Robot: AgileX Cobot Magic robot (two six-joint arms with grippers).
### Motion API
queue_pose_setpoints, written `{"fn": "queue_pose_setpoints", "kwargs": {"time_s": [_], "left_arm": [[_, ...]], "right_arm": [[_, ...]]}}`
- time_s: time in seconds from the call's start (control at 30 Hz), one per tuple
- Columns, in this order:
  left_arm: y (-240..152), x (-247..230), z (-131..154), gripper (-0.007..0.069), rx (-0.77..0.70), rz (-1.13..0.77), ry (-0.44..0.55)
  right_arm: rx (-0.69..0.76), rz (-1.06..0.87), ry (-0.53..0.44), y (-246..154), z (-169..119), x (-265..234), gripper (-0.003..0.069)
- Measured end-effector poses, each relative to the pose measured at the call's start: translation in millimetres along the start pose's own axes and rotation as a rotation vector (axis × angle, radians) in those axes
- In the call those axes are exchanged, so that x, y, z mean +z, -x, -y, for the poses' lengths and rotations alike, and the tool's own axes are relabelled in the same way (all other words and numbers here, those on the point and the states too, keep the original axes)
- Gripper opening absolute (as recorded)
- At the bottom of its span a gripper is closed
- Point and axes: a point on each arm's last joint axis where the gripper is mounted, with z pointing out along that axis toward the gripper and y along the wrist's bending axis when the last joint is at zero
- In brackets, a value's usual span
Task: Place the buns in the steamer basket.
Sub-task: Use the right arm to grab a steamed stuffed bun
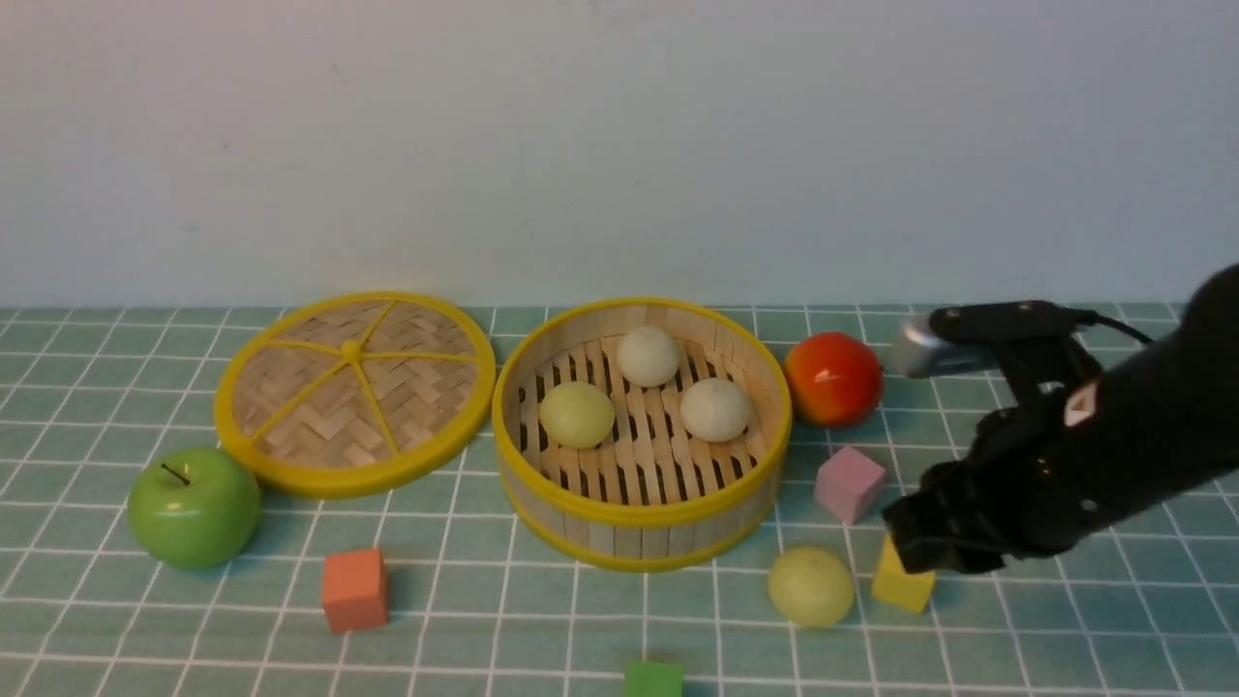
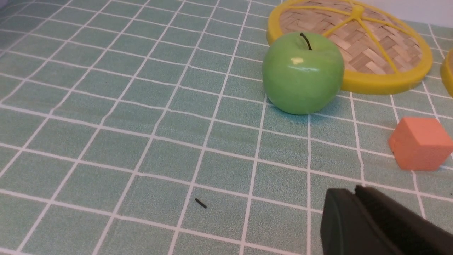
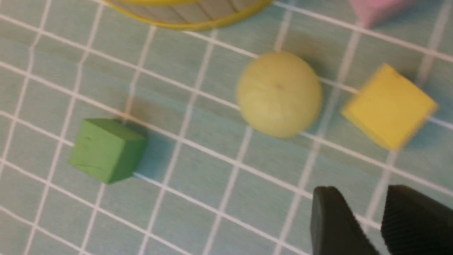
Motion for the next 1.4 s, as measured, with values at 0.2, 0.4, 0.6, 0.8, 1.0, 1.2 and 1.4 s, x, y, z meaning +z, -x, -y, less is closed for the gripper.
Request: {"fn": "queue_pose_setpoints", "kwargs": {"time_s": [0.2,0.4,0.6,0.8,1.0,1.2,1.4], "left_arm": [[0.0,0.0,0.0,0.0056,0.0,0.0,0.0],[0.0,0.0,0.0,0.0057,0.0,0.0,0.0],[0.0,0.0,0.0,0.006,0.0,0.0,0.0],[0.0,0.0,0.0,0.0062,0.0,0.0,0.0],[0.0,0.0,0.0,0.0071,0.0,0.0,0.0],[0.0,0.0,0.0,0.007,0.0,0.0,0.0],[0.0,0.0,0.0,0.007,0.0,0.0,0.0]], "right_arm": [[-0.061,-0.061,-0.002,34.4,-29.7,29.5,0.024],[0.0,-0.16,-0.066,47.5,-28.8,60.8,0.024],[0.017,-0.207,-0.121,45.5,-21.4,79.6,0.024],[0.032,-0.198,-0.125,45.8,-18.6,95.5,0.024],[0.04,-0.219,-0.129,43.3,-16.5,106.1,0.0237],[0.043,-0.231,-0.128,42.3,-16.5,106.7,0.0095],[0.045,-0.25,-0.128,41.0,-17.2,102.8,0.0001]]}}
